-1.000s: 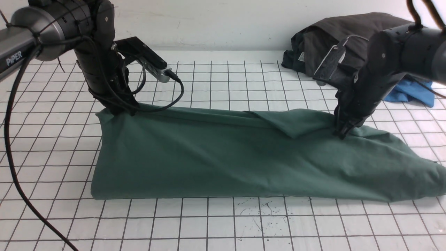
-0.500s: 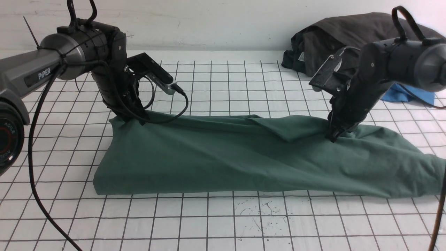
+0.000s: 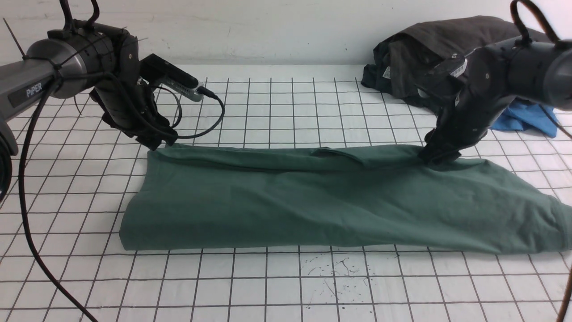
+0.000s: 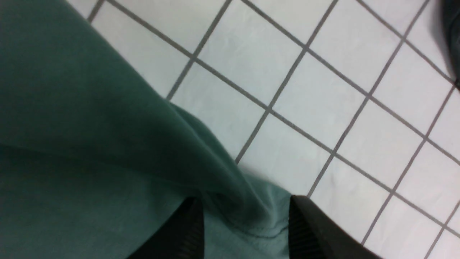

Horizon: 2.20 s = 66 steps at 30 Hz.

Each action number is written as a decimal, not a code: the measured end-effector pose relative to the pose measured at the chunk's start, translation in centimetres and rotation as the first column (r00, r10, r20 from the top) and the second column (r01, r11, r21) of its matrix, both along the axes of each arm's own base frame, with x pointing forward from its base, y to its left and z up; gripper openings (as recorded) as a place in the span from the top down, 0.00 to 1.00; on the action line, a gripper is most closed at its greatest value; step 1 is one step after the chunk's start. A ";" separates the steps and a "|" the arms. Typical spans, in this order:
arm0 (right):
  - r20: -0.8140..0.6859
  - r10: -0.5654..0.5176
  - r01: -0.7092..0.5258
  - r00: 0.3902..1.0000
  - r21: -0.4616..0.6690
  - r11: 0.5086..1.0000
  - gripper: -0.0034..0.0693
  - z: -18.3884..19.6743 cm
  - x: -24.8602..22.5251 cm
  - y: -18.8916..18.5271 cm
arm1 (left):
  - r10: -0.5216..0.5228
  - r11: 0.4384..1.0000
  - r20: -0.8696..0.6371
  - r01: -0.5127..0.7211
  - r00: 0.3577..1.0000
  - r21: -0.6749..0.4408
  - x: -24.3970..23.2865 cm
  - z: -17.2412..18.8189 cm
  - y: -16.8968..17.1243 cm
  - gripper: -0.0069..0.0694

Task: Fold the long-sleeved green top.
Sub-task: Use both arms to drag the lower edge of the fabric forward and fold it over the upper edge, then use the right arm to clamp the right edge of the fabric

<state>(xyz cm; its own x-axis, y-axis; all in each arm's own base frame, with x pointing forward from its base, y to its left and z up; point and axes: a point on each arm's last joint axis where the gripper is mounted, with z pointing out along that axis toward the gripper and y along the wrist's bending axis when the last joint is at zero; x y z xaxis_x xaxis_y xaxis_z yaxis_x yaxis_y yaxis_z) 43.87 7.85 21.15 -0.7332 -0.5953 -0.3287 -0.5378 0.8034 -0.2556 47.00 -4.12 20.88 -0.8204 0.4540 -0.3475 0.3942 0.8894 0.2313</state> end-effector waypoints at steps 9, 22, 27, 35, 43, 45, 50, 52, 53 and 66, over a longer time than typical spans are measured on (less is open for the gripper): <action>-0.157 0.164 -0.139 0.974 0.158 0.978 0.69 -0.5 -2.5 5.7 | -0.007 0.998 0.030 0.009 1.000 -0.066 -1.2 3.3 -1.5 0.51; 0.142 -0.058 0.020 0.988 0.260 0.965 0.97 -3.7 1.5 7.4 | -0.044 0.997 -0.045 0.041 0.998 -0.072 -1.9 3.0 -2.2 0.91; 0.185 -0.170 0.110 0.968 0.295 0.949 0.97 -3.2 2.4 5.9 | -0.050 0.991 -0.050 0.044 0.997 -0.123 -2.0 3.0 -2.7 0.92; 0.086 -0.267 0.242 0.960 0.227 0.943 0.97 2.4 2.2 1.6 | -0.128 0.977 -0.084 0.111 0.988 -0.181 -2.5 3.0 -3.5 0.92; 0.100 -0.373 0.350 0.922 0.194 0.917 0.97 10.2 -5.0 -5.9 | -0.222 0.962 -0.098 0.202 0.970 -0.182 -4.2 5.1 -5.8 0.92; 0.061 -0.413 0.396 0.909 0.185 0.899 0.97 9.2 -6.8 -7.3 | -0.235 0.959 -0.095 0.215 0.967 -0.183 -4.4 5.4 -6.3 0.92; -0.056 -0.532 0.532 0.845 0.182 0.827 0.95 5.4 -9.5 -10.9 | -0.259 0.952 -0.093 0.237 0.961 -0.195 -4.8 5.5 -7.5 0.92; -0.099 -0.573 0.581 0.813 0.188 0.792 0.91 4.0 -9.9 -12.2 | -0.263 0.948 -0.093 0.239 0.960 -0.208 -4.8 5.5 -7.8 0.92; -0.113 -0.590 0.601 0.799 0.191 0.776 0.88 3.5 -9.9 -12.8 | -0.263 0.947 -0.093 0.239 0.960 -0.213 -4.8 5.5 -7.8 0.92; -0.237 -0.630 0.667 0.740 0.139 0.732 0.05 -4.0 -7.7 -14.9 | -0.267 0.945 -0.099 0.240 0.959 -0.220 -4.9 5.5 -7.9 0.92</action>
<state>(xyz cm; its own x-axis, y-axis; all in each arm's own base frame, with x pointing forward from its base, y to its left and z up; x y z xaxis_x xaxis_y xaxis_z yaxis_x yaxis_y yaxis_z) 36.20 -7.00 17.12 -0.9679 0.1120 -0.2250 0.1163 0.9932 -0.0060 42.09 -11.99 26.37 -0.7303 0.5830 -0.3560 0.6268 0.7791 -0.0102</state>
